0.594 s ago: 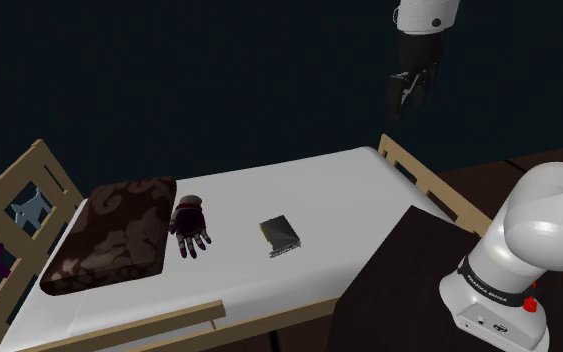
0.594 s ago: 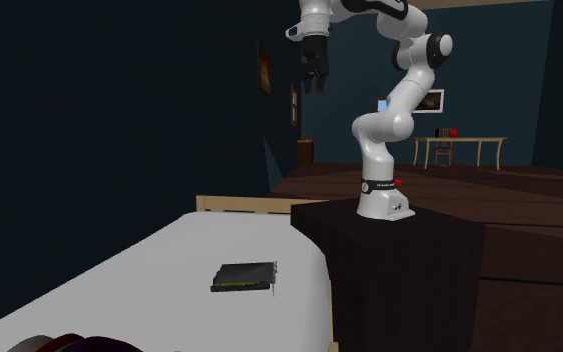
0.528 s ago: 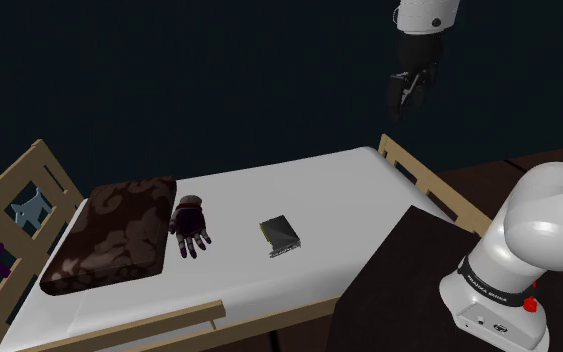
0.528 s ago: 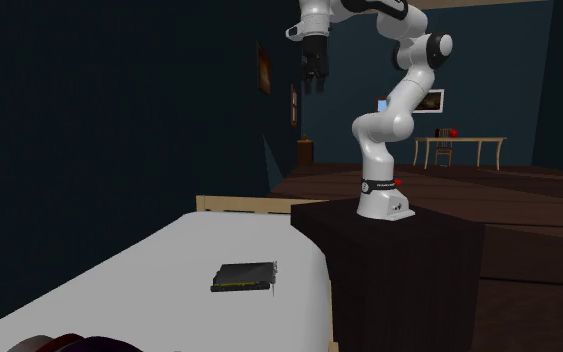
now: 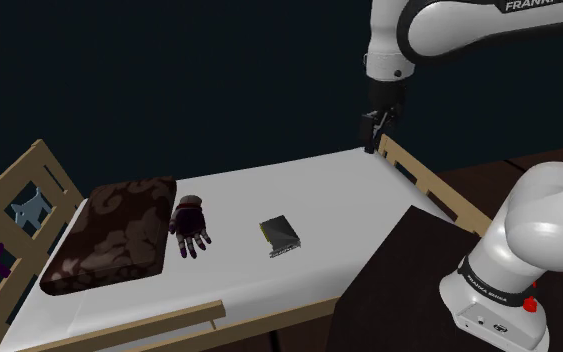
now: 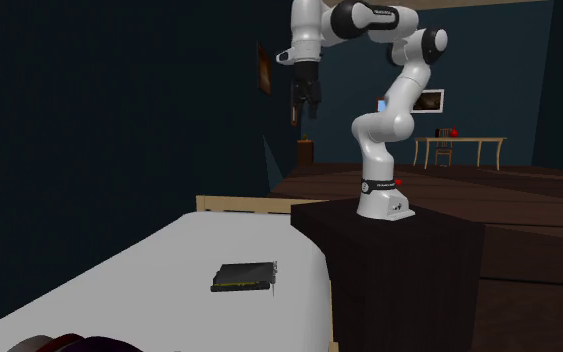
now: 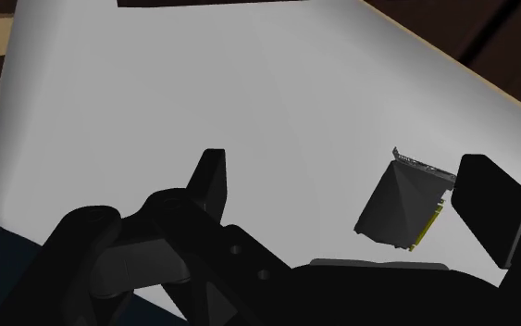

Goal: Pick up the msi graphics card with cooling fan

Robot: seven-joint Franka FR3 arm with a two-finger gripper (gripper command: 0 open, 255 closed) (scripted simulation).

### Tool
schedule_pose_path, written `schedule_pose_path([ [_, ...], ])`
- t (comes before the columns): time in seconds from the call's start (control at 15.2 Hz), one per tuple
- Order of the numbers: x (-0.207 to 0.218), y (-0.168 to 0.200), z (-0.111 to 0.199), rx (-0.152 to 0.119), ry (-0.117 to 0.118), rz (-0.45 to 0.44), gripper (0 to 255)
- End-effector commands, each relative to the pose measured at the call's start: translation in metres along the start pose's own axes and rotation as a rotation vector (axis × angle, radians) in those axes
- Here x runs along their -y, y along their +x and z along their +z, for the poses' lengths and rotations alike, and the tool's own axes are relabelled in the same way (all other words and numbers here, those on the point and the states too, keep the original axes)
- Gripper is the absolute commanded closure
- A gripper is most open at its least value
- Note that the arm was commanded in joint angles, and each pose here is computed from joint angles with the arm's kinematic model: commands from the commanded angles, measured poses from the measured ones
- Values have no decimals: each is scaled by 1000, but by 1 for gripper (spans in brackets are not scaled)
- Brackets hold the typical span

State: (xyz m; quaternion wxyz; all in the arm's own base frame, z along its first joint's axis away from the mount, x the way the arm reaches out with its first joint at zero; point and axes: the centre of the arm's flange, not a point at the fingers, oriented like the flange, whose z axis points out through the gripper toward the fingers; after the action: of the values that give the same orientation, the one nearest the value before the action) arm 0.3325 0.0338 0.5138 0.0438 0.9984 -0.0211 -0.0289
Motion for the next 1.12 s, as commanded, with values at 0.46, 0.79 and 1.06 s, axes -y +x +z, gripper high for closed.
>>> schedule_pose_path([
  [0.46,31,49,104,0,19,-66,0],
  [0.79,51,76,160,0,30,-103,0],
  [1.06,69,96,205,1,38,-133,0],
])
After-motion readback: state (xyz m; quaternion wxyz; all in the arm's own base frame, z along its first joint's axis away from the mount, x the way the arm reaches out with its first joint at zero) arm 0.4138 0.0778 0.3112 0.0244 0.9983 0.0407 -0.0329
